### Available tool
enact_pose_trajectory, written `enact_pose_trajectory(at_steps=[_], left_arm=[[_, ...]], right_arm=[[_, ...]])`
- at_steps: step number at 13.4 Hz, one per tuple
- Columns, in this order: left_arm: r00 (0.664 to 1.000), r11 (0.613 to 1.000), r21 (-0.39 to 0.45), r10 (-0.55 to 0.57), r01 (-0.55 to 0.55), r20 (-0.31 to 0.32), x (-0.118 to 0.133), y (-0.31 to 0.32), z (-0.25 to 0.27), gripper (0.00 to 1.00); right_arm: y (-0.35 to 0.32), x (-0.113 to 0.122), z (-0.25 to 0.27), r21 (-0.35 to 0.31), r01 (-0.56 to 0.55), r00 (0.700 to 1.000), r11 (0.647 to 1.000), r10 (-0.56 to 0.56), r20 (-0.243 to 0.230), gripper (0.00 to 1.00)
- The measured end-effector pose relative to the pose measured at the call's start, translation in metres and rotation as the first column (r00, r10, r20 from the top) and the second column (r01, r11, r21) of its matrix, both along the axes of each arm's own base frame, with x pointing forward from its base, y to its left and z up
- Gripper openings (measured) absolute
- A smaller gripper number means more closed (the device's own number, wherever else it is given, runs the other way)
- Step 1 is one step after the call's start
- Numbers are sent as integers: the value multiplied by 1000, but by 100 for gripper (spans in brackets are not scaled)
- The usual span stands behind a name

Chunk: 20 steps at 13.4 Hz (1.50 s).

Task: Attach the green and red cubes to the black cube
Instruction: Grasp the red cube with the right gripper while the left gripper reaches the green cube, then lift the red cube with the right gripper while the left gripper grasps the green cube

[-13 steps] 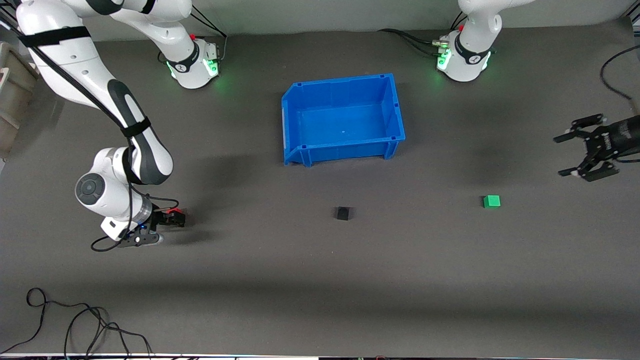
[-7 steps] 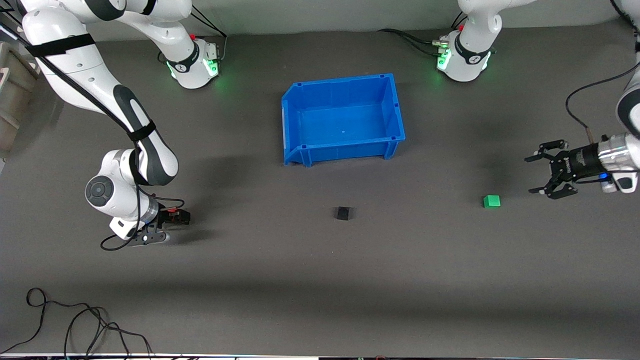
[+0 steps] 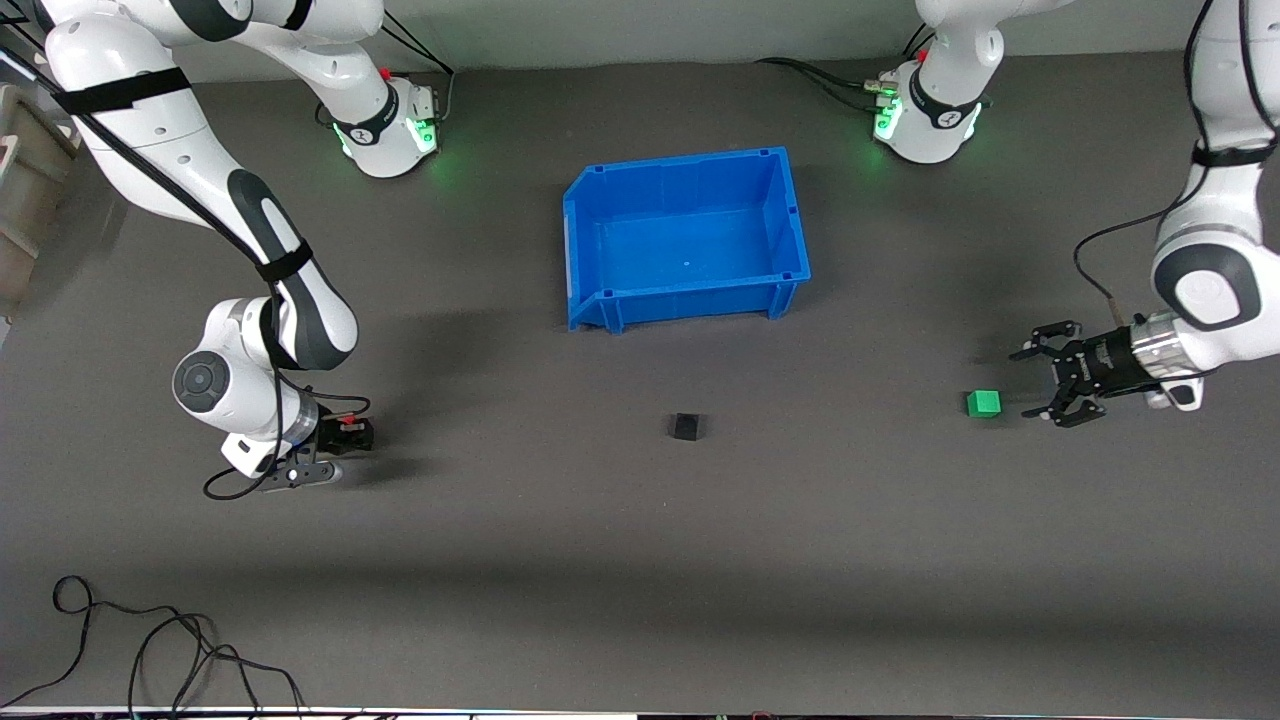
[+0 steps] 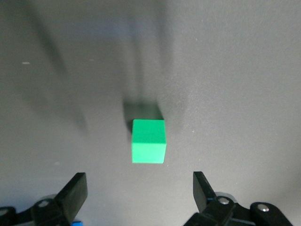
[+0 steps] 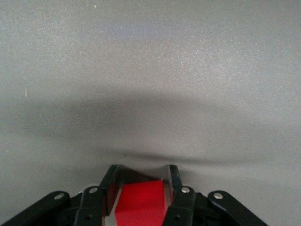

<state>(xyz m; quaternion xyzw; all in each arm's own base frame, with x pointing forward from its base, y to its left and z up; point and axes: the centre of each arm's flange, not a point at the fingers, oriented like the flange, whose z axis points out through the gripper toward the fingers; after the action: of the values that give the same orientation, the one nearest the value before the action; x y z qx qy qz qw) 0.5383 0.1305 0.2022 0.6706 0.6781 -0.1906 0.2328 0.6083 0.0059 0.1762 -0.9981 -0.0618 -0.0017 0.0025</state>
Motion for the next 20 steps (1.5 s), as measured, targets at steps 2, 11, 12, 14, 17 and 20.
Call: enact_pose_trajectory(at_steps=[2,11,12,14,17,20], left_arm=[[999,1000,-15,-12,13,34,-3,-2,-21,100],[999,1000,16,-11,10,38,-5,-6,-45,100],[999,1000,11,-5,4,36,-5,-7,-47,100],[999,1000,7,-1,1,35,-5,-8,-48,99],[999,1000,4,4,-4,37,-5,-8,-48,67],[999,1000,5,5,-5,44,-3,-7,-46,40]], right_arm=[[0,0,0,0,0,1000,1000,0,0,46],[0,0,0,0,-1,1000,1000,1,1,39],[0,0,1,0,-1,1000,1000,1,1,39],[0,1,4,0,-1,1000,1000,1,6,39],[-4,5,24,2,15,1000,1000,-15,17,39],[-8,10,75,24,135,991,991,-134,-30,39]])
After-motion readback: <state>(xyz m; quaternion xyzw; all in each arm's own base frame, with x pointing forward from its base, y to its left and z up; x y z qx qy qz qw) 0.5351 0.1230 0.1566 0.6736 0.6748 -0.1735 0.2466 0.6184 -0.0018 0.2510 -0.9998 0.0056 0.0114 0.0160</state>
